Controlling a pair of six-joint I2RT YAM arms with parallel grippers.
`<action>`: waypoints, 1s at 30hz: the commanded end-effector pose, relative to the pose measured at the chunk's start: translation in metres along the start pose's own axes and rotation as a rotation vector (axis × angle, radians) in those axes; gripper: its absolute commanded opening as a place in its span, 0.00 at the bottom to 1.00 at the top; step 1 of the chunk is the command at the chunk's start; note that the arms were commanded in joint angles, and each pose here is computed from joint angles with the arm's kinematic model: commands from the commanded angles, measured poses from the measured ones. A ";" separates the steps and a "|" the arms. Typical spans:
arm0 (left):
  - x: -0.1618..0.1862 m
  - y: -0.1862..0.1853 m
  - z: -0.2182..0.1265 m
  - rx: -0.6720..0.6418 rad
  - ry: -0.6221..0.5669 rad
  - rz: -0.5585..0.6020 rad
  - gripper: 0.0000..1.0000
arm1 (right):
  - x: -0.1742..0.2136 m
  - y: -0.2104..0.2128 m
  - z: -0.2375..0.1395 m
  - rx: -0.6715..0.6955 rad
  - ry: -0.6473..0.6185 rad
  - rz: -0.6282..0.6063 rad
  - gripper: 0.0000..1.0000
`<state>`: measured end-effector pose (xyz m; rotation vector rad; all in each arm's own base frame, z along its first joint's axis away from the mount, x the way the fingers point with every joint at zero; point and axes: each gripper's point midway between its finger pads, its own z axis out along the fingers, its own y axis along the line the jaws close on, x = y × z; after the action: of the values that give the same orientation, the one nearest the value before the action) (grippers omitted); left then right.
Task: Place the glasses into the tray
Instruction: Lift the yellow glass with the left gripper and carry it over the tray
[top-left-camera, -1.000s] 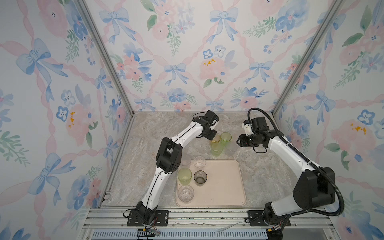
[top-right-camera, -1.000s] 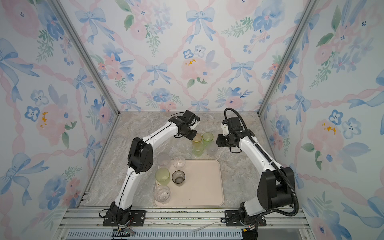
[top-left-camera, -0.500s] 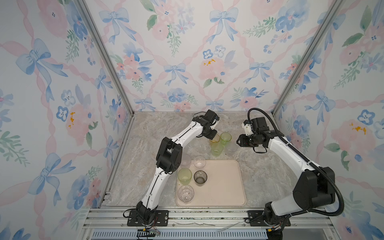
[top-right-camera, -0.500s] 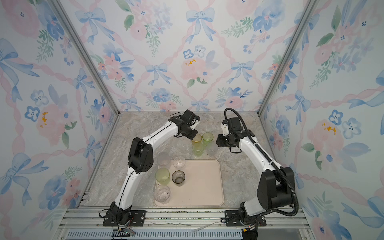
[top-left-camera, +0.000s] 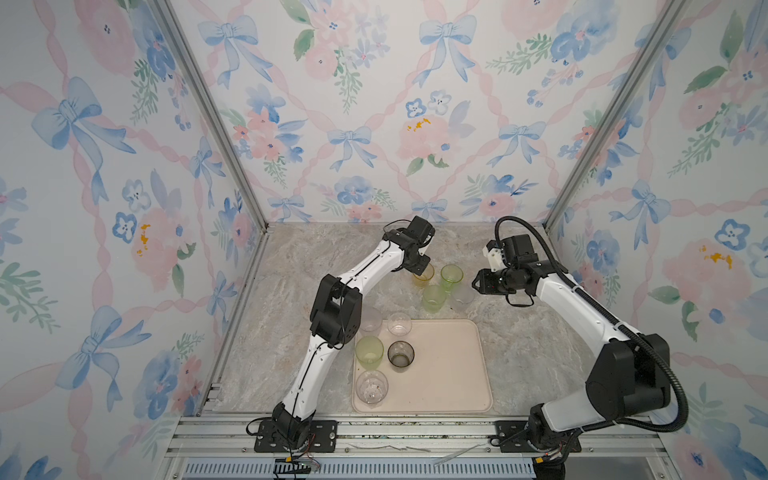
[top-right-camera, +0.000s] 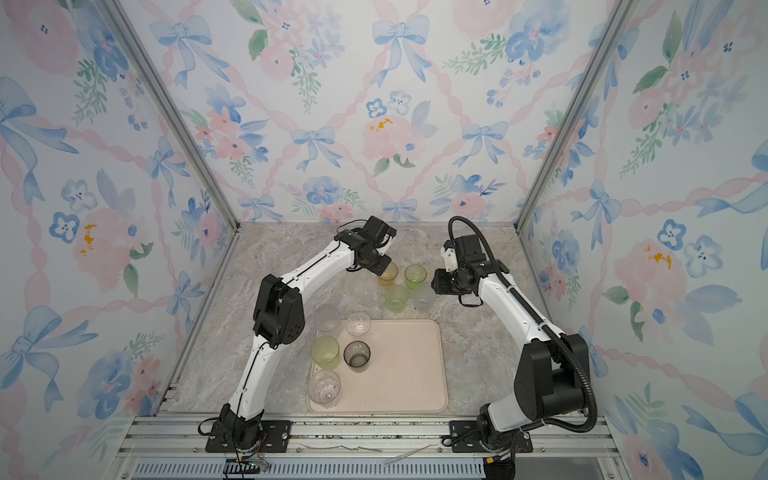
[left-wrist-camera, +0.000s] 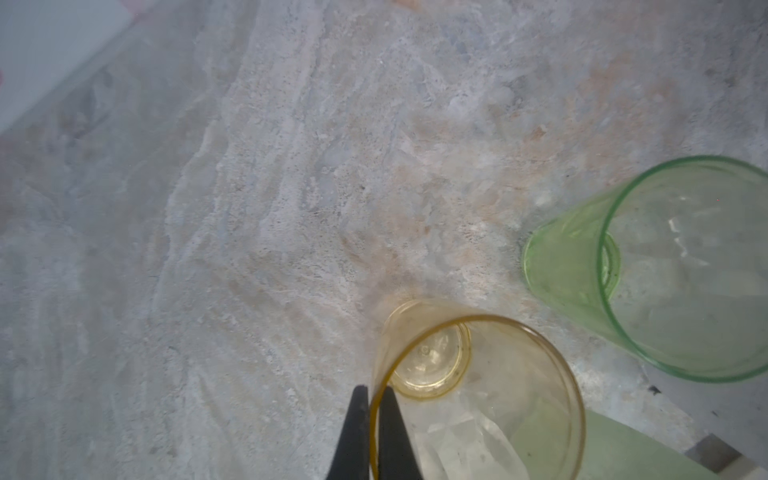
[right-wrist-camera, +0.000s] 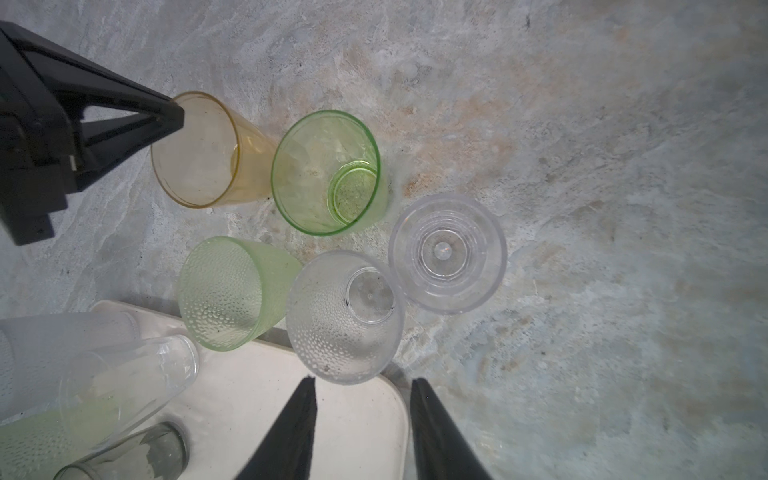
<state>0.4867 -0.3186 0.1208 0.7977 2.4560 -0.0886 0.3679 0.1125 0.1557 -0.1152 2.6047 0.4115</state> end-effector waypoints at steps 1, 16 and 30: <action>-0.034 0.031 -0.063 -0.088 -0.123 0.002 0.00 | -0.002 0.007 -0.011 -0.024 -0.031 -0.006 0.41; 0.008 -0.027 -0.196 0.045 -0.233 0.153 0.00 | 0.008 0.020 -0.016 -0.023 -0.037 -0.022 0.41; 0.164 -0.158 -0.246 0.308 -0.151 0.435 0.00 | 0.050 0.017 -0.029 0.040 -0.028 -0.012 0.41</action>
<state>0.1935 -0.3006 0.2414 1.3230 2.0922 -0.3284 0.3206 0.1223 0.1642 -0.1333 2.5632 0.3840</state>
